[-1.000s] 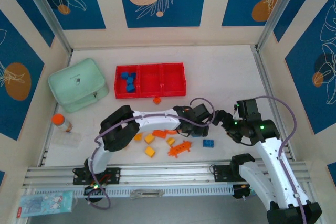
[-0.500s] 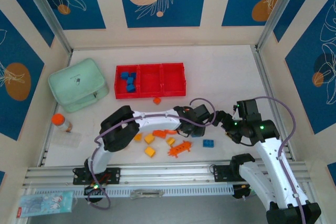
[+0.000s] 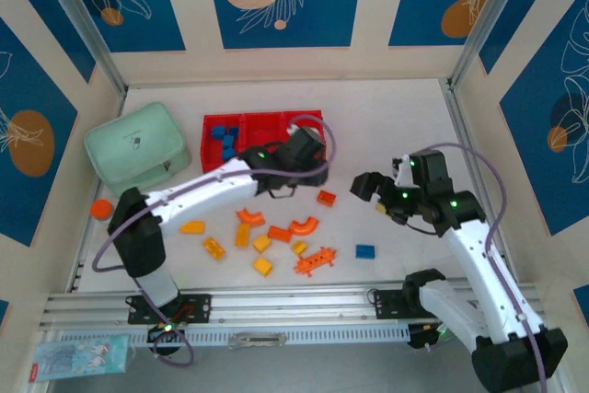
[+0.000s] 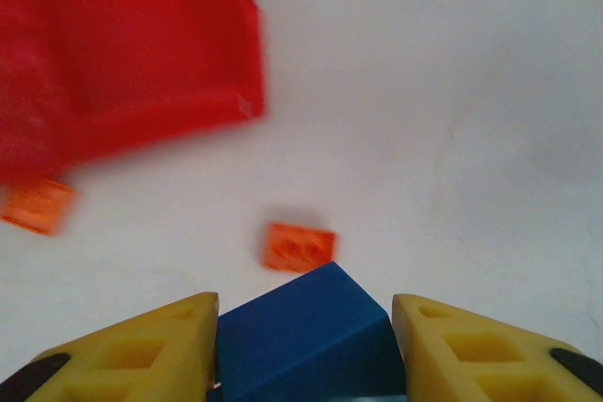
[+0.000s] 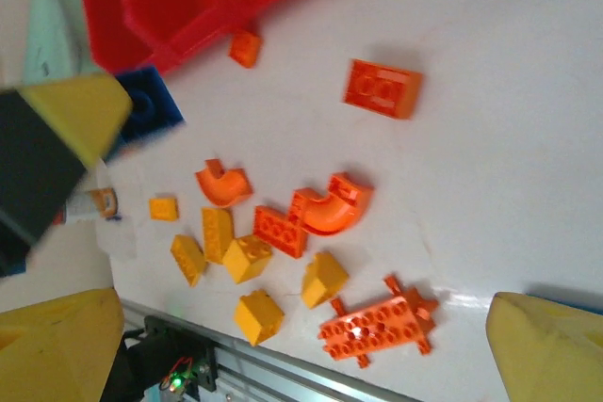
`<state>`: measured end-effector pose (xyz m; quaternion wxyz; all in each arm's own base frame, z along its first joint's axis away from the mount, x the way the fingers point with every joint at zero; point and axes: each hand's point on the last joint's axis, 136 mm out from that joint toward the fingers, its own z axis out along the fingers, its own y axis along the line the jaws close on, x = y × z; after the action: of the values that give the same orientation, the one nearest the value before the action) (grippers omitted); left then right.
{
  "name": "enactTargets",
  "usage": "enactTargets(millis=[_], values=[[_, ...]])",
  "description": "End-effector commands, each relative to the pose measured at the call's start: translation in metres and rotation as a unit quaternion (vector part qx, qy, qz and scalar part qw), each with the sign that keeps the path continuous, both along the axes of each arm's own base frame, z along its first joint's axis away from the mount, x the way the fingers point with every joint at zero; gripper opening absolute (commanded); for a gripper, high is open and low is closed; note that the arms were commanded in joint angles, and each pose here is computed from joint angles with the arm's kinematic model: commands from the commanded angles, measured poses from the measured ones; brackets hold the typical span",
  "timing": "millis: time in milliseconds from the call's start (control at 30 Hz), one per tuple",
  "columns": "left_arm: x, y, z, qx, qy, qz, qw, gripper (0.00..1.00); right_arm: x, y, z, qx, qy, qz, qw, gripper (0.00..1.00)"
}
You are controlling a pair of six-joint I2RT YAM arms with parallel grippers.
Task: Sort the legos into containers by color
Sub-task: Pick up the lego from the middle-left of the table, then place the lego in the container.
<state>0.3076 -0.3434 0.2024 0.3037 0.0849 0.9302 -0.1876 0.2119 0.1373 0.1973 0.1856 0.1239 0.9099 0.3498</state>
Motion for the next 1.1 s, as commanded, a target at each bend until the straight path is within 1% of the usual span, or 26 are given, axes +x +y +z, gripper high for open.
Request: enactTargets(millis=[0,100,167,233,300,433,567,667,767,867,967,1067], values=[[0.026,0.06,-0.002,0.068,-0.011,0.027,0.997,0.47,0.022,0.03,0.028,0.012,-0.068,0.065,0.996,0.99],[0.061,0.109,-0.001,0.093,-0.022,0.078,0.992,0.47,0.037,0.052,0.029,0.001,-0.081,0.096,0.992,0.99],[0.084,0.137,-0.008,0.098,-0.016,0.111,0.989,0.46,0.047,0.064,0.026,0.001,-0.086,0.106,0.991,0.99],[0.105,0.161,-0.02,0.094,0.003,0.136,0.986,0.46,0.057,0.075,0.022,0.005,-0.083,0.114,0.99,0.99],[0.123,0.18,-0.031,0.102,0.011,0.157,0.982,0.46,0.064,0.081,0.019,0.005,-0.079,0.119,0.99,0.99],[0.153,0.217,-0.05,0.112,0.025,0.2,0.973,0.46,0.075,0.084,0.014,-0.006,-0.073,0.119,0.99,0.99],[0.17,0.229,-0.073,0.121,0.042,0.205,0.97,0.47,0.078,0.082,0.011,-0.012,-0.071,0.121,0.99,0.99],[0.177,0.236,-0.085,0.144,0.052,0.207,0.966,0.54,0.08,0.077,0.008,-0.015,-0.07,0.113,0.991,0.99],[0.181,0.242,-0.08,0.155,0.045,0.21,0.964,0.59,0.081,0.072,0.008,-0.017,-0.07,0.107,0.992,0.99],[0.181,0.247,-0.063,0.155,0.029,0.214,0.964,0.63,0.082,0.064,0.008,-0.021,-0.07,0.098,0.993,0.99],[0.17,0.241,-0.045,0.128,0.028,0.21,0.969,0.65,0.085,0.056,0.012,-0.024,-0.074,0.088,0.993,0.99],[0.149,0.214,-0.031,0.073,0.027,0.176,0.981,0.69,0.087,0.045,0.016,-0.034,-0.077,0.073,0.994,0.99]])
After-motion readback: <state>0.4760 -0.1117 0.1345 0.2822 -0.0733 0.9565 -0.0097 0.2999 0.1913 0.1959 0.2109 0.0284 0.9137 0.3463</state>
